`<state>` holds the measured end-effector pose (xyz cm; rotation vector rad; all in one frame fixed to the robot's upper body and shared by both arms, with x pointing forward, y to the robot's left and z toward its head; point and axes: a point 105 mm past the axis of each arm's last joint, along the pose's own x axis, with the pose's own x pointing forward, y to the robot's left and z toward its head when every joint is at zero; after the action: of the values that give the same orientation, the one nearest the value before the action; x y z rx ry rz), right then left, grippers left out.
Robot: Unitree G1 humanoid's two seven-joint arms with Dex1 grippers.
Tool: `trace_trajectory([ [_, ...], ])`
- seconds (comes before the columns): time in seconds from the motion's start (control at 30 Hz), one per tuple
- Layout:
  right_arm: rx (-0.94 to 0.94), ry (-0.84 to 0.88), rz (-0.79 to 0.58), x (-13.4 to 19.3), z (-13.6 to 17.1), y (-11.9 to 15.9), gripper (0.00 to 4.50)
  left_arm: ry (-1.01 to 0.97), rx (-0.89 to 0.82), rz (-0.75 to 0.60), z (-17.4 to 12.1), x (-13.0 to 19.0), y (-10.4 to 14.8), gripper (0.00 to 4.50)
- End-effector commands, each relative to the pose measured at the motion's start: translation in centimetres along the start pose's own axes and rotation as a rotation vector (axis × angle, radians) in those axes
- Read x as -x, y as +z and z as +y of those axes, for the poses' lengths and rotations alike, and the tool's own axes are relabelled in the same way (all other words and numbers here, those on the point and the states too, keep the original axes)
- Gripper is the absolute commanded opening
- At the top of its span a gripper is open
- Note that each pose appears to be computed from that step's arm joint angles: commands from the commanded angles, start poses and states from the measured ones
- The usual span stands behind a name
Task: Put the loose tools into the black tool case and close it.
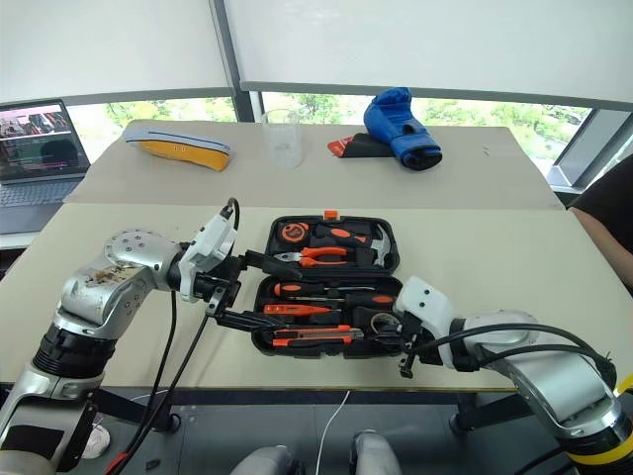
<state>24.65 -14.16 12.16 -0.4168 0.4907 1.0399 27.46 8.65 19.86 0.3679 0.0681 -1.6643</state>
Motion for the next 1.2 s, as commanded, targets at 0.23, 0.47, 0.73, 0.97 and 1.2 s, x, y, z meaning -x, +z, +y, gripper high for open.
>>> trace_trajectory([
  [0.23, 0.010, -0.006, 0.002, 0.5, 0.6, 0.3, 2.31, 0.008, -0.037, 0.006, 0.2, 0.1, 0.3, 4.50],
  [0.47, -0.069, -0.022, -0.170, 3.0, -0.4, 4.0, 3.34, 0.101, 0.012, 0.021, 0.7, 1.3, -0.6, 4.50],
  [0.73, -0.168, -0.347, -0.206, 5.8, -8.3, 2.4, 1.90, 0.408, 0.192, 0.191, 2.1, 7.6, -7.4, 2.94],
  [0.97, -0.085, -0.364, -0.093, 3.4, -10.8, -0.7, 0.00, 0.434, 0.174, 0.270, 2.4, 6.7, -10.6, 0.41],
  [1.2, 0.047, -0.206, -0.102, 0.4, -9.8, -0.2, 0.00, 0.389, 0.155, 0.215, 3.1, 3.5, -10.2, 0.12],
])
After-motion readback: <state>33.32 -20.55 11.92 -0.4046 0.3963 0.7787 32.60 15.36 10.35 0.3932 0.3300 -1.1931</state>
